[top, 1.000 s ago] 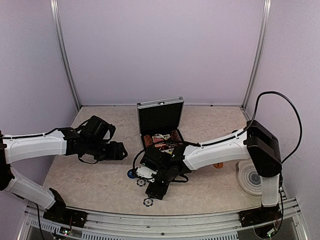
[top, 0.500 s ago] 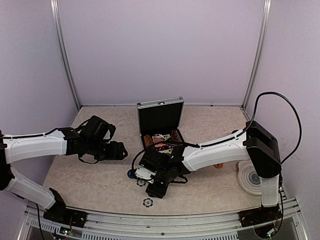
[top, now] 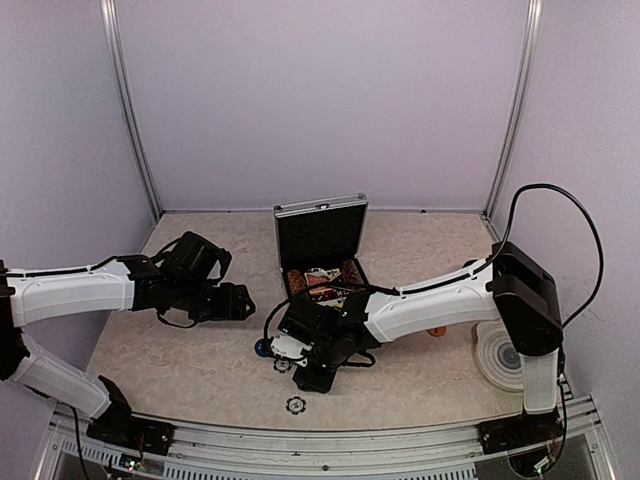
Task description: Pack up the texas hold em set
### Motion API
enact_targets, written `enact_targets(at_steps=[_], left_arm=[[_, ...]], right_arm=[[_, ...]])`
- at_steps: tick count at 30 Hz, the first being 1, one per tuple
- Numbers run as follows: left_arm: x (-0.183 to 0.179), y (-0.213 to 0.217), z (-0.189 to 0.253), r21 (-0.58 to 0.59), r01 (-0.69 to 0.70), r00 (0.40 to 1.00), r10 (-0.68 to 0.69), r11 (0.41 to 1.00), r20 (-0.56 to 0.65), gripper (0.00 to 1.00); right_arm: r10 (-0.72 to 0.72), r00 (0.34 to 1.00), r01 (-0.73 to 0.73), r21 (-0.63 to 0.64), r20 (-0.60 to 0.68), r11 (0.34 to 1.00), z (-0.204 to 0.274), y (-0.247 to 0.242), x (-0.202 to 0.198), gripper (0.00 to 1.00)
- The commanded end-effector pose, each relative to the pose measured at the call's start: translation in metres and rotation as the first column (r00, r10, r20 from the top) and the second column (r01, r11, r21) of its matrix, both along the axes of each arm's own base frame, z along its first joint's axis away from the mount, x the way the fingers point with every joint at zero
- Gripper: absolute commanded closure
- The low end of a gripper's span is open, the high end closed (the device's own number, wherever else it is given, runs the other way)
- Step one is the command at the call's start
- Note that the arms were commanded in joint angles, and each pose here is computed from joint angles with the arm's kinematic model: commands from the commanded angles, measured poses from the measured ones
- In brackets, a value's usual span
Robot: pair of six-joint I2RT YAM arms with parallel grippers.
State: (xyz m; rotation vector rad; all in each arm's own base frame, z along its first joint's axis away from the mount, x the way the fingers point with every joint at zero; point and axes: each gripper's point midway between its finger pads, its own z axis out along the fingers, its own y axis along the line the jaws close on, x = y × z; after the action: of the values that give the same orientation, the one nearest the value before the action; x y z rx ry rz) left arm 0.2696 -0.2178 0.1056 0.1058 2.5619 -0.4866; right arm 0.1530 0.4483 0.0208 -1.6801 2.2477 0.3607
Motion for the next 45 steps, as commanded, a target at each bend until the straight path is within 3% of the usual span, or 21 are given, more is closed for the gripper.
enact_targets(at_steps=[1, 15, 21, 27, 34, 45], left_arm=[[0.007, 0.0, 0.014, -0.024, -0.023, 0.999, 0.024, 0.999, 0.028, 0.2], [0.007, -0.004, 0.015, -0.038, -0.016, 1.0, 0.017, 0.999, 0.017, 0.2], [0.007, -0.003, 0.014, -0.034, -0.018, 1.0, 0.018, 0.999, 0.017, 0.2], [0.007, -0.004, 0.014, -0.034, -0.017, 1.0, 0.018, 0.999, 0.017, 0.2], [0.007, -0.003, 0.013, -0.033, -0.018, 1.0, 0.019, 0.999, 0.017, 0.2], [0.006, -0.002, 0.013, -0.03, -0.02, 1.0, 0.021, 0.999, 0.019, 0.2]], right_arm=[[0.007, 1.0, -0.008, -0.054, -0.017, 0.999, -0.005, -0.015, -0.012, 0.61], [0.003, 0.997, -0.009, 0.079, 0.075, 0.997, 0.052, -0.004, 0.001, 0.59], [0.013, 0.999, -0.013, -0.009, 0.041, 1.0, 0.022, -0.015, -0.004, 0.34], [0.025, 1.0, -0.025, -0.047, -0.005, 0.999, 0.001, -0.016, -0.01, 0.29], [0.028, 0.999, -0.031, -0.085, -0.029, 0.996, -0.017, -0.017, -0.012, 0.3], [0.035, 0.998, -0.039, -0.078, -0.053, 0.996, -0.023, -0.011, -0.015, 0.54]])
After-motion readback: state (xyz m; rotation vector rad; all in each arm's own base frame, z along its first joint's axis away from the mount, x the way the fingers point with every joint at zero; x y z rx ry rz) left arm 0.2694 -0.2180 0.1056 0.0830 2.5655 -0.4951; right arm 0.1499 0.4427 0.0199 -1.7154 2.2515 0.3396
